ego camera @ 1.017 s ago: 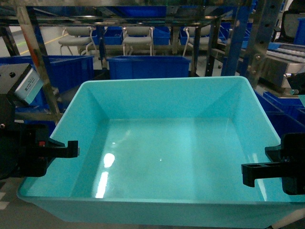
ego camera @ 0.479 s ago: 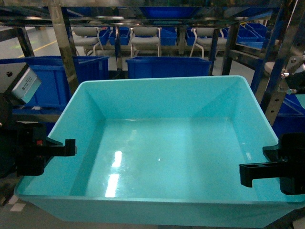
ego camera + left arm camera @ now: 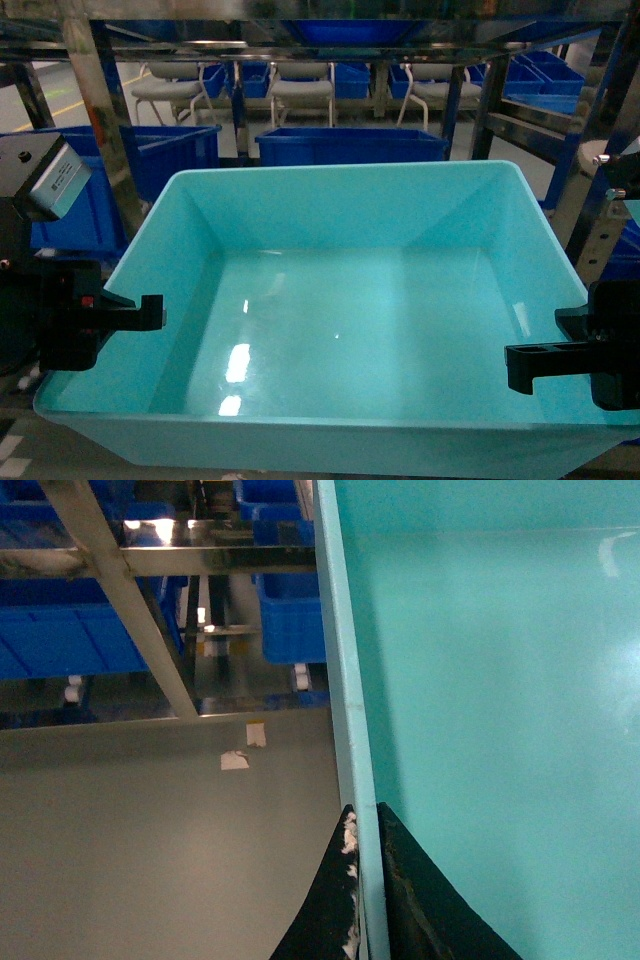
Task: Organize blue bins on left shelf correctly
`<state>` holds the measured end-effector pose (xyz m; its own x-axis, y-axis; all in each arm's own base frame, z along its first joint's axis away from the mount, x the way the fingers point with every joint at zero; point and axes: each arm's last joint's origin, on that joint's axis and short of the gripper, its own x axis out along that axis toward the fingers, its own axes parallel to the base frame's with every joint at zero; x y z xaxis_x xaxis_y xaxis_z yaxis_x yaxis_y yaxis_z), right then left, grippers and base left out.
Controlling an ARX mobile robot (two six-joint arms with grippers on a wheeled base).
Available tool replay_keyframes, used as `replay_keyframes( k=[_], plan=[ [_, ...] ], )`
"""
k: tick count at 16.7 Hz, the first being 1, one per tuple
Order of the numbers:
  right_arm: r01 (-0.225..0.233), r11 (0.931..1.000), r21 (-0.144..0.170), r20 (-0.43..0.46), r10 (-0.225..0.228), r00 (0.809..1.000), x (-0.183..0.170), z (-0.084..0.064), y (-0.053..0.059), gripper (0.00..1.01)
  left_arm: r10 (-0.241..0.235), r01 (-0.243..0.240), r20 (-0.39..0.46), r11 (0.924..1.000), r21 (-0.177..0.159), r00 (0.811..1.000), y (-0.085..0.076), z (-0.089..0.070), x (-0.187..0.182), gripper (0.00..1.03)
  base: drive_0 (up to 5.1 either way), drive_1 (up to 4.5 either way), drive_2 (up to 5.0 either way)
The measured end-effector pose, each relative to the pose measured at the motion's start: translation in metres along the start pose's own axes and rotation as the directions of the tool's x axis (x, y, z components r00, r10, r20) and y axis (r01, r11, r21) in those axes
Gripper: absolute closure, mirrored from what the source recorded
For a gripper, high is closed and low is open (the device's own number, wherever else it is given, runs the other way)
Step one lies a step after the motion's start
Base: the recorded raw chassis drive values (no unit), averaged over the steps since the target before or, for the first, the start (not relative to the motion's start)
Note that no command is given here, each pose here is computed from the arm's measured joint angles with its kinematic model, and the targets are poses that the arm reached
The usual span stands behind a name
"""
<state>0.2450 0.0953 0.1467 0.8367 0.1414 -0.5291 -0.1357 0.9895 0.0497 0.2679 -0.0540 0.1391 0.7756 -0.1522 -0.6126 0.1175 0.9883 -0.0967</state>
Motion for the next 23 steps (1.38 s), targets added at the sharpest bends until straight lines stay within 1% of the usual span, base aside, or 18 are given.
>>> replay_keyframes(
  k=[2,9,12,15,19,21,23],
  plan=[
    [0.0,1.0,0.0,0.001,0.0,1.0,0.0001,0.0001,0.0,0.99,0.0,0.0,0.001,1.0,0.0,1.0,0.0,0.0001,0.0,1.01,0.0,4.16,-4.2],
    [0.0,1.0,0.0,0.002,0.0,1.0,0.0001,0.0002,0.0001,0.99,0.0,0.0,0.001,1.0,0.0,1.0,0.0,0.0001,0.0001,1.01,0.0,2.45,-2.5],
    [0.0,1.0,0.0,-0.001,0.0,1.0,0.0002,-0.0001,0.0,0.99,0.0,0.0,-0.003,1.0,0.0,1.0,0.0,-0.0003,0.0001,1.01,0.0,0.0,0.0],
    [0.0,1.0,0.0,-0.002,0.0,1.0,0.0001,-0.0003,0.0,0.99,0.001,-0.001,-0.004,1.0,0.0,1.0,0.0001,-0.0005,0.0001,1.01,-0.1,4.19,-4.4],
    [-0.002,1.0,0.0,-0.002,0.002,1.0,0.0002,-0.0001,0.0001,0.99,0.0,0.0,-0.003,1.0,-0.001,1.0,0.0004,-0.0002,0.0003,1.01,0.0,2.13,-2.1],
    [-0.002,1.0,0.001,0.005,0.002,1.0,-0.0004,0.0008,0.0001,0.99,0.002,-0.002,0.005,1.0,-0.001,1.0,0.0004,0.0007,-0.0004,1.01,-0.1,4.25,-4.4],
    [-0.001,1.0,0.001,0.002,0.001,1.0,0.0001,0.0002,0.0001,0.99,0.001,-0.001,-0.002,1.0,-0.001,1.0,0.0006,-0.0004,0.0006,1.01,0.0,0.0,0.0]
  ],
)
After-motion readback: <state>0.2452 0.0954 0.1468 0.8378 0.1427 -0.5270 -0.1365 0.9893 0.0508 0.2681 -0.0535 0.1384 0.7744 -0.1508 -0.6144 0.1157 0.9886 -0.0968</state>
